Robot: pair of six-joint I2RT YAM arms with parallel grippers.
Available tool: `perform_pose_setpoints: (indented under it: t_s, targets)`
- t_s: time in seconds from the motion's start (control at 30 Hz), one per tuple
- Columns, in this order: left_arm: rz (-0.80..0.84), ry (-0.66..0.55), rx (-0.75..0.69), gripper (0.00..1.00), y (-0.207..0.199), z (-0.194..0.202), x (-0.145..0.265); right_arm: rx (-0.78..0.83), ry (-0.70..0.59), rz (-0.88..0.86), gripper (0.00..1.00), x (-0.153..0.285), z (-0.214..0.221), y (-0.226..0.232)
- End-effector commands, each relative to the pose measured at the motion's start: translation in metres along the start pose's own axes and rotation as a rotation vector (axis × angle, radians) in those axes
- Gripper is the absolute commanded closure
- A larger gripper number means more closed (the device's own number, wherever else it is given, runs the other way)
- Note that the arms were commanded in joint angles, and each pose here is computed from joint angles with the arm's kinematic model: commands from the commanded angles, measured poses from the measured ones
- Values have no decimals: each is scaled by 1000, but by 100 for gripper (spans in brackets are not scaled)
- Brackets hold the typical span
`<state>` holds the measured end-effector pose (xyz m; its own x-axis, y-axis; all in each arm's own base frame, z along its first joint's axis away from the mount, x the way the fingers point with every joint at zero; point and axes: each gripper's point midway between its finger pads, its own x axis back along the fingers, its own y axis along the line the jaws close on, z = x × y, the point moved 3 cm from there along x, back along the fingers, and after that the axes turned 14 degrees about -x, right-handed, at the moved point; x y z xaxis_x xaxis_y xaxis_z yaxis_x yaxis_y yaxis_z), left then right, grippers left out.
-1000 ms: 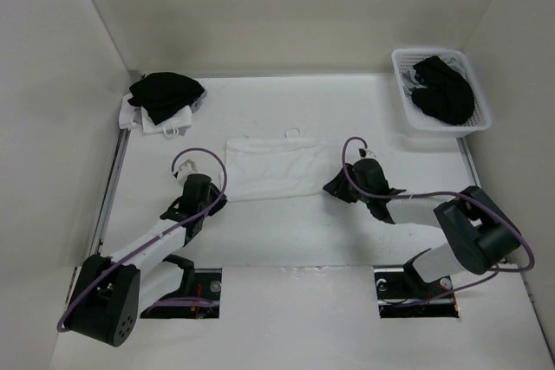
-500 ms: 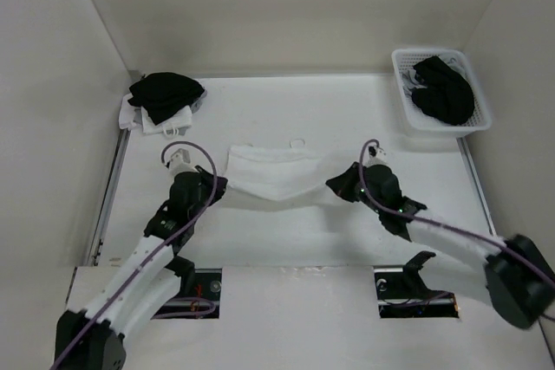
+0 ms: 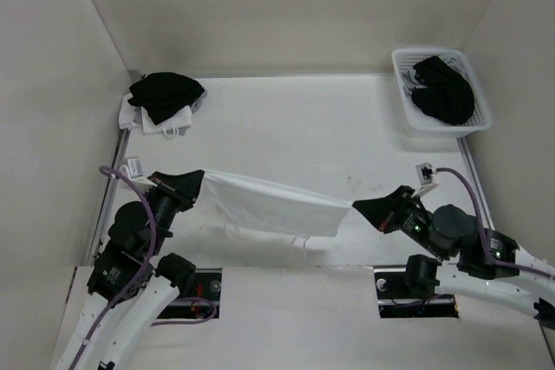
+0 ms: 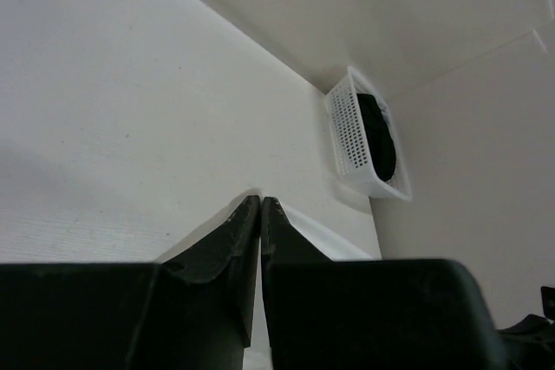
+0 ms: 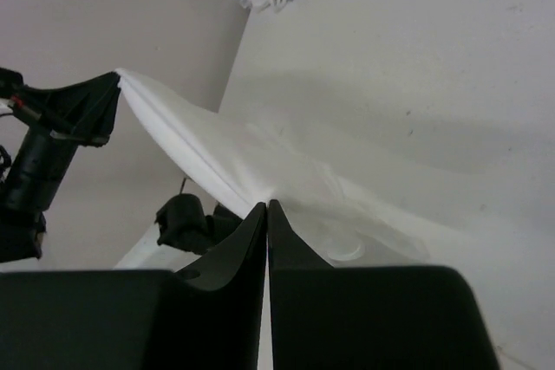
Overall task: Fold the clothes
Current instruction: Fold the tank top
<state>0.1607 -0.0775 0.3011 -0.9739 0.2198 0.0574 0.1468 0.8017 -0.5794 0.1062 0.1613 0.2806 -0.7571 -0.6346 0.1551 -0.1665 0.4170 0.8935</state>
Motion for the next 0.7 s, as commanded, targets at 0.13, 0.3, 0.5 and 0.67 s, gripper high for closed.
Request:
perform_pose_setpoints:
  t_s: [0.13, 0.3, 0.5, 0.67]
  targets:
    - [-158, 160, -66, 98, 41, 65, -41, 166, -63, 283, 94, -51, 6, -48]
    - [-254, 171, -118, 97, 73, 96, -104, 82, -62, 263, 94, -119, -31, -88]
    - [-198, 188, -43, 98, 61, 103, -159, 70, 26, 252, 83, -150, -14, -98]
    - [-220, 166, -49, 97, 70, 95, -155, 42, 204, 263, 67, -138, 61, -114]
